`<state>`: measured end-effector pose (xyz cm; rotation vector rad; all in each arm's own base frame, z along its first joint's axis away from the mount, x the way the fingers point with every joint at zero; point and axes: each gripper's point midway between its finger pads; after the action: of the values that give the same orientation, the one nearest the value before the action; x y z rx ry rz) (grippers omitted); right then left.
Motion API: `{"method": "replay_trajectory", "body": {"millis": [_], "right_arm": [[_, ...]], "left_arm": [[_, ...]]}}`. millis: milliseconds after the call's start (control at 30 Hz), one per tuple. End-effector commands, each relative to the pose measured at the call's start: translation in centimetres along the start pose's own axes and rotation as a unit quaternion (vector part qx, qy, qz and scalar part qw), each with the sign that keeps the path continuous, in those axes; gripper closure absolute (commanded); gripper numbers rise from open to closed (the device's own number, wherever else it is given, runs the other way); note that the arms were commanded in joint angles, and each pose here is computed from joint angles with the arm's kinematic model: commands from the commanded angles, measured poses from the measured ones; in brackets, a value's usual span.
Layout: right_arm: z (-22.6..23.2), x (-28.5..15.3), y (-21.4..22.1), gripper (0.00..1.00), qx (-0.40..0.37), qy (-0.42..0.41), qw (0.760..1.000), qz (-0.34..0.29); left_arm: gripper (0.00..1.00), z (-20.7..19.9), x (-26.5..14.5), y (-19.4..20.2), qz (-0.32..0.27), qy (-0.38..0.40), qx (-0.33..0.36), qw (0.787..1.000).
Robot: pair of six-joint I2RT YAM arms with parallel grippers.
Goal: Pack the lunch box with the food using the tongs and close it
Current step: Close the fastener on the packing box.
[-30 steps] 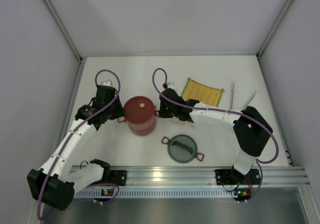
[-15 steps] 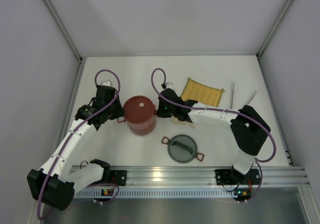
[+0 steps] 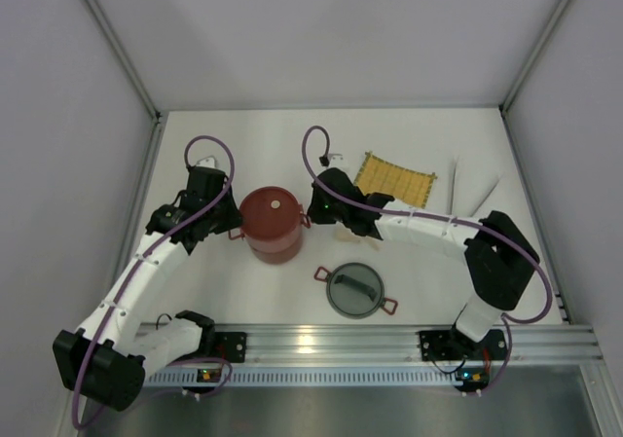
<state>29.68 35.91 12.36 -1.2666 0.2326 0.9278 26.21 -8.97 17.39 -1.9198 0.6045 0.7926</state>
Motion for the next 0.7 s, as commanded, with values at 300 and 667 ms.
{"method": "replay_trajectory", "body": {"millis": [300, 667], "right_arm": [[-1.2, -1.3, -2.0, 0.96, 0.001, 0.043, 0.999, -0.025], [-0.9, 1.2, -0.5, 0.98, 0.004, 0.042, 0.999, 0.005]], "left_arm": [[0.71, 0.2, -0.6, -0.6, -0.009, -0.008, 0.008, 1.0], [0.71, 0.2, -0.6, -0.6, -0.007, -0.008, 0.008, 1.0]]}}
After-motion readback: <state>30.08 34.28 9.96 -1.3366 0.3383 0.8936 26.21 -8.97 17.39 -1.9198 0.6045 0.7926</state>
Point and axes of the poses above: each gripper's point midway between its finger pads, its own x axis out along the fingers, its own z axis along the line the jaws close on, y = z × x, and after that the axes turned 6 degrees about -x, right-handed
